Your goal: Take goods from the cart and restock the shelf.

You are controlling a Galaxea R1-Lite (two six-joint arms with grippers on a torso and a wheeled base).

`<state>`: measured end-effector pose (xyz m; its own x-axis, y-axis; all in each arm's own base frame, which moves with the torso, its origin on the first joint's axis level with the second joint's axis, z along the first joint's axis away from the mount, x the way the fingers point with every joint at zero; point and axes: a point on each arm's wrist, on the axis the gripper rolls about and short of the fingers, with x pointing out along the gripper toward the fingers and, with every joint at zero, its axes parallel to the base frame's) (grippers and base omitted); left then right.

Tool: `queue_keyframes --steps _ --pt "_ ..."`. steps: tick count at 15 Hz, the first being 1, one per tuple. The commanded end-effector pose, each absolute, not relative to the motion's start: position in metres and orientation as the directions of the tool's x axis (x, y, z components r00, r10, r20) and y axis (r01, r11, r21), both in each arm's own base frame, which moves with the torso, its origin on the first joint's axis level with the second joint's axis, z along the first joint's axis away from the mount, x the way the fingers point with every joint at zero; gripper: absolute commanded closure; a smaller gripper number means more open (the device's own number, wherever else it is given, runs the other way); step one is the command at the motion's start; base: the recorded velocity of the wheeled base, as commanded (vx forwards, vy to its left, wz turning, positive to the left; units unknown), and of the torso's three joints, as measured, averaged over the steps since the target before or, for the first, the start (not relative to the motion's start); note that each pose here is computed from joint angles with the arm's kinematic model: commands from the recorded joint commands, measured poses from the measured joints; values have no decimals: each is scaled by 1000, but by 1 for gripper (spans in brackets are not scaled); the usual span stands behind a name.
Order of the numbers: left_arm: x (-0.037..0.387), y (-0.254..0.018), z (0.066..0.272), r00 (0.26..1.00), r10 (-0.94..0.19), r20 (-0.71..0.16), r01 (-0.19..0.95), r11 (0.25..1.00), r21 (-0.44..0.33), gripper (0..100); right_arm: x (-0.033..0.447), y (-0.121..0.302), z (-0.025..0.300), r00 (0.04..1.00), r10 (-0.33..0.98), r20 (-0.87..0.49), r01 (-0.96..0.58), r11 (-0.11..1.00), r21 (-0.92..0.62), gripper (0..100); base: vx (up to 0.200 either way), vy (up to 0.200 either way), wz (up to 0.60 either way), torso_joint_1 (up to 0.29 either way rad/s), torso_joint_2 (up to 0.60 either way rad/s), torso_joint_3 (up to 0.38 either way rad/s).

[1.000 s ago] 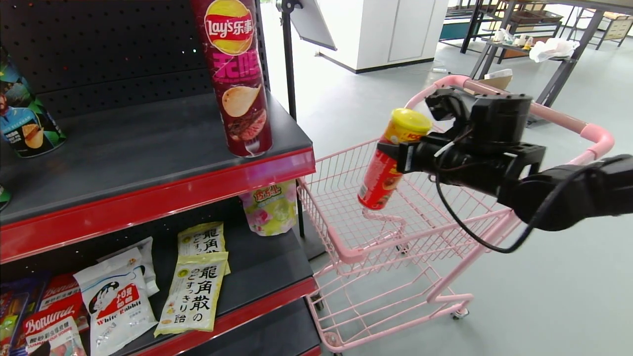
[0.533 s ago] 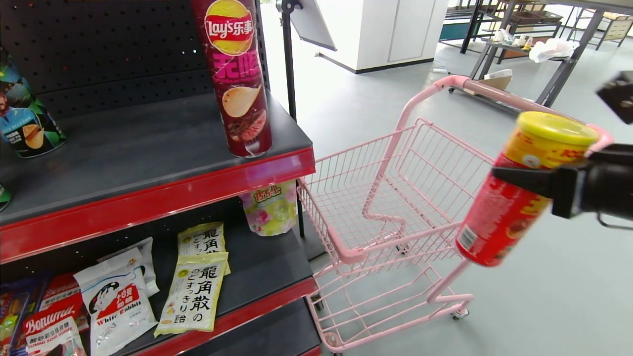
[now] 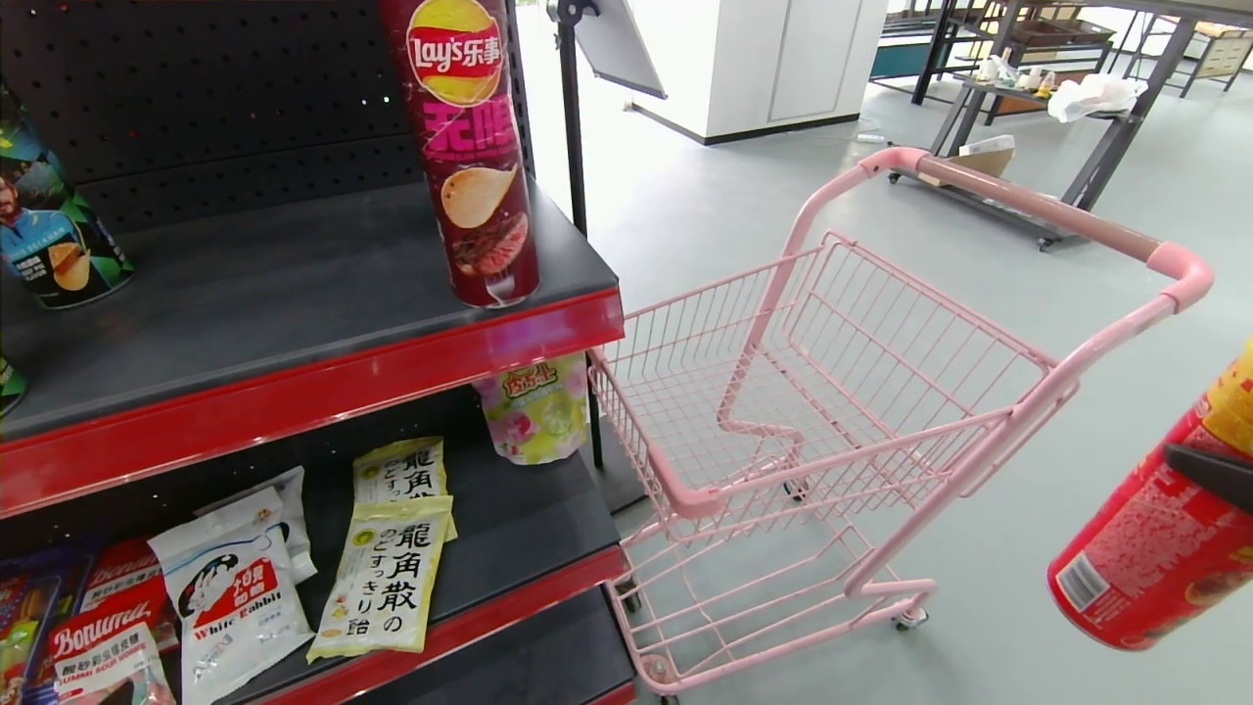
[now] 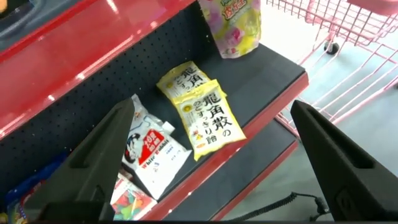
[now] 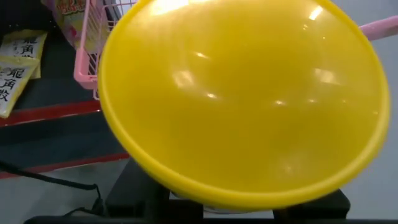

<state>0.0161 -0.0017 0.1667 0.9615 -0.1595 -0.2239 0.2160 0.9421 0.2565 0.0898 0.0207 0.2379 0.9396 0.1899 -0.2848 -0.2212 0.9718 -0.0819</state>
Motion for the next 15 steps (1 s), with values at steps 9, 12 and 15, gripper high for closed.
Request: queue_keyframes --steps 9,12,15 --pt "10 0 166 969 -159 -190 207 940 271 0 85 19 239 945 191 -265 -227 968 -111 100 -111 0 0 2 1 2" --pt "9 1 167 971 -160 -178 204 941 271 0 82 19 239 946 195 -258 -234 964 -129 100 0 0 0 0 0 0" --pt "8 1 166 971 -161 -175 207 936 285 0 82 24 241 917 308 -254 -356 918 -173 100 0 0 0 72 -237 -178"
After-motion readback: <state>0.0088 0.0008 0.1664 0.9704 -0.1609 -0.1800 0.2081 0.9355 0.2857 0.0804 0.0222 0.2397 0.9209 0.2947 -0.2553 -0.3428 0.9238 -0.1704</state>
